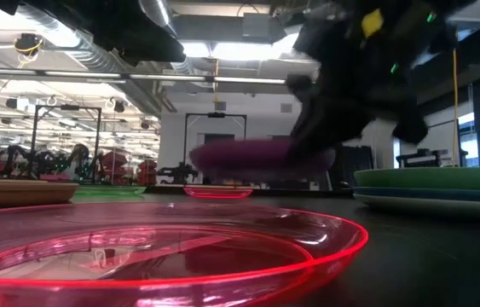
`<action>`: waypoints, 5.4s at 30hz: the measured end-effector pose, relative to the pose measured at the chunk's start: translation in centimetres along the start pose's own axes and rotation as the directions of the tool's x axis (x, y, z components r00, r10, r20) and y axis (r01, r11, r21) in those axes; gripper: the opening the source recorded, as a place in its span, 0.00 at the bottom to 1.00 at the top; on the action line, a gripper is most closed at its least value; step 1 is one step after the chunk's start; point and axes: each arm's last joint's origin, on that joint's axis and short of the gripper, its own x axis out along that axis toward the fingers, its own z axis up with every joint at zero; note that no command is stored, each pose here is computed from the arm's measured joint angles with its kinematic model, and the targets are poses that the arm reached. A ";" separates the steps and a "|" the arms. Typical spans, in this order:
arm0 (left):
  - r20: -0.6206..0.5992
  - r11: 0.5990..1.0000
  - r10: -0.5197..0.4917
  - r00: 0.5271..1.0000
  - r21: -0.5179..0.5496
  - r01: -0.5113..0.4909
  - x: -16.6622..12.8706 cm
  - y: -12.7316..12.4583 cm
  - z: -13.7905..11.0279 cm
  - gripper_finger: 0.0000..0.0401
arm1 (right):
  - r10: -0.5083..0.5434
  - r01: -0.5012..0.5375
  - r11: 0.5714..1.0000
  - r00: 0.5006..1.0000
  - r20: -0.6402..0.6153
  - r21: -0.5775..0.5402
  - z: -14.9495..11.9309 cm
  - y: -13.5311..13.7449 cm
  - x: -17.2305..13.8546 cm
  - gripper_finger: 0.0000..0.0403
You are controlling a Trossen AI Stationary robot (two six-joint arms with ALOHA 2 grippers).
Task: Stack plastic plates
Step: Stack the purple plate on top of the green plate, then move the stacked plates to the center of the table, then stack the orange plate on top of the purple plate
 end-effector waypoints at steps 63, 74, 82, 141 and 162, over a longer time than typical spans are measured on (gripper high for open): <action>0.000 1.000 -0.009 1.000 -0.003 0.009 0.0 0.0 0.0 0.22 | 0.228 0.196 0.734 0.831 -0.508 0.650 -11.0 0.6 -10.6 0.13; 0.000 1.000 -0.009 1.000 -0.003 0.009 0.0 0.0 0.0 0.22 | 0.253 0.137 0.705 0.868 -0.427 0.696 -12.9 0.0 -8.9 0.01; 0.000 1.000 -0.008 1.000 -0.003 0.008 0.0 0.0 0.0 0.22 | 0.244 0.079 0.715 0.903 -0.353 0.695 -12.7 -0.1 -8.1 0.00; 0.000 1.000 -0.005 1.000 -0.026 0.005 0.0 0.0 0.0 0.22 | 0.138 -0.038 0.854 0.978 -0.154 0.519 -5.4 -6.8 1.7 0.01; 0.076 0.999 0.012 0.997 0.046 -0.016 0.0 0.0 0.8 0.25 | -0.110 0.088 0.961 0.991 0.073 0.262 1.1 -2.7 -8.1 0.00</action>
